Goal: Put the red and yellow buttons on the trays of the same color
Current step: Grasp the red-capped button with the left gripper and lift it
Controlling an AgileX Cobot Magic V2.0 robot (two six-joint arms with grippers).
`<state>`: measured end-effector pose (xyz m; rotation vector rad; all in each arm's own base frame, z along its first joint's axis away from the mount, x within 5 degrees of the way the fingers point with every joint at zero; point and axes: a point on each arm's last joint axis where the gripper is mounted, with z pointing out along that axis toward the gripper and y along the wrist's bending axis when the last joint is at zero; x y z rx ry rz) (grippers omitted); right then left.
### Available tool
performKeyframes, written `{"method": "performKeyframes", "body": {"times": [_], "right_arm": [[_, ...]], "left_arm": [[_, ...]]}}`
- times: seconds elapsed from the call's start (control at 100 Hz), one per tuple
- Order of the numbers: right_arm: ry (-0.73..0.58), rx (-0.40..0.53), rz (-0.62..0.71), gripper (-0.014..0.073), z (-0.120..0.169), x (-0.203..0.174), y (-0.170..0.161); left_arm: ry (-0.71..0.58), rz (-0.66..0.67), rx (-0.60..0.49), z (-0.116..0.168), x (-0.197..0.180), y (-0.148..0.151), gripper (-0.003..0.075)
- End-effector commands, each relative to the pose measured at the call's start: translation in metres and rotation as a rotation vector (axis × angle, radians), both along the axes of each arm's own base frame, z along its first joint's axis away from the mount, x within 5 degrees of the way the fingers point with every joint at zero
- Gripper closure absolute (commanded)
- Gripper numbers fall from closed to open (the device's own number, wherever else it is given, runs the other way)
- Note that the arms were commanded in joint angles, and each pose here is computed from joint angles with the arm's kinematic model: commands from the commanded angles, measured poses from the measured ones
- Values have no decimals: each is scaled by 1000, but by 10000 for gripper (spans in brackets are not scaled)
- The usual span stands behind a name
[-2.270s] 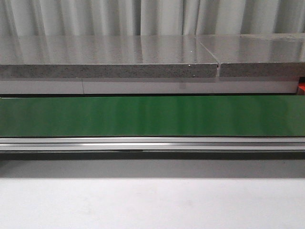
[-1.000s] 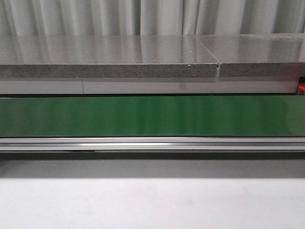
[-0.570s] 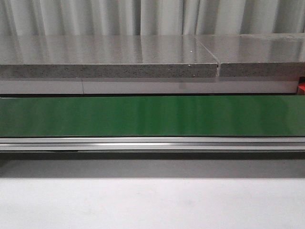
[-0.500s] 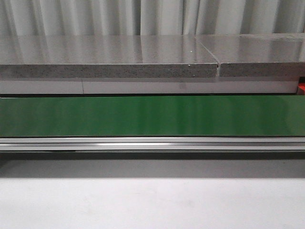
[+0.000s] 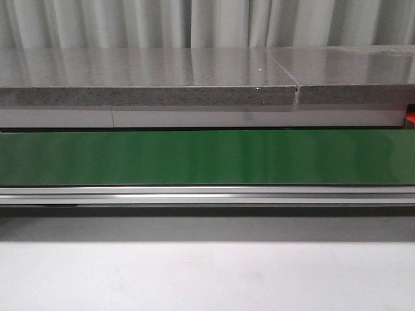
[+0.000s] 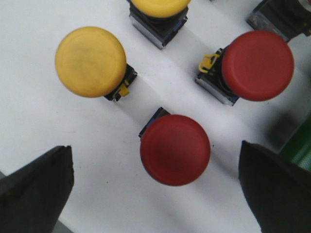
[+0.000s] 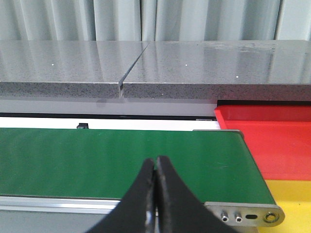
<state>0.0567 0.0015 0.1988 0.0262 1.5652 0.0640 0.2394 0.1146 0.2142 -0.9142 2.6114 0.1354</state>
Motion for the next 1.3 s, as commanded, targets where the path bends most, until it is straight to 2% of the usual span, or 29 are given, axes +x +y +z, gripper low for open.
{"method": "performKeyframes", "body": {"times": [0.0, 0.3, 0.37, 0.47, 0.69, 0.8, 1.29], "right_arm": [[-114, -11, -3, 662, 13, -3, 0], [-114, -11, -3, 662, 13, -3, 0], [-114, -11, -3, 662, 13, -3, 0], [-114, -11, -3, 662, 13, -3, 0], [-114, -11, -3, 662, 13, -3, 0], [-114, -11, -3, 662, 13, -3, 0], [-114, -11, -3, 662, 13, -3, 0]], "left_arm": [[-55, 2, 25, 8, 11, 6, 50], [-4, -3, 9, -11, 19, 10, 51], [-4, -3, 9, -11, 19, 10, 83], [-4, -3, 9, -11, 19, 10, 206], [4, -8, 10, -7, 16, 9, 611], [-10, -9, 19, 4, 12, 6, 735], [-206, -200, 147, 111, -3, -35, 739]]}}
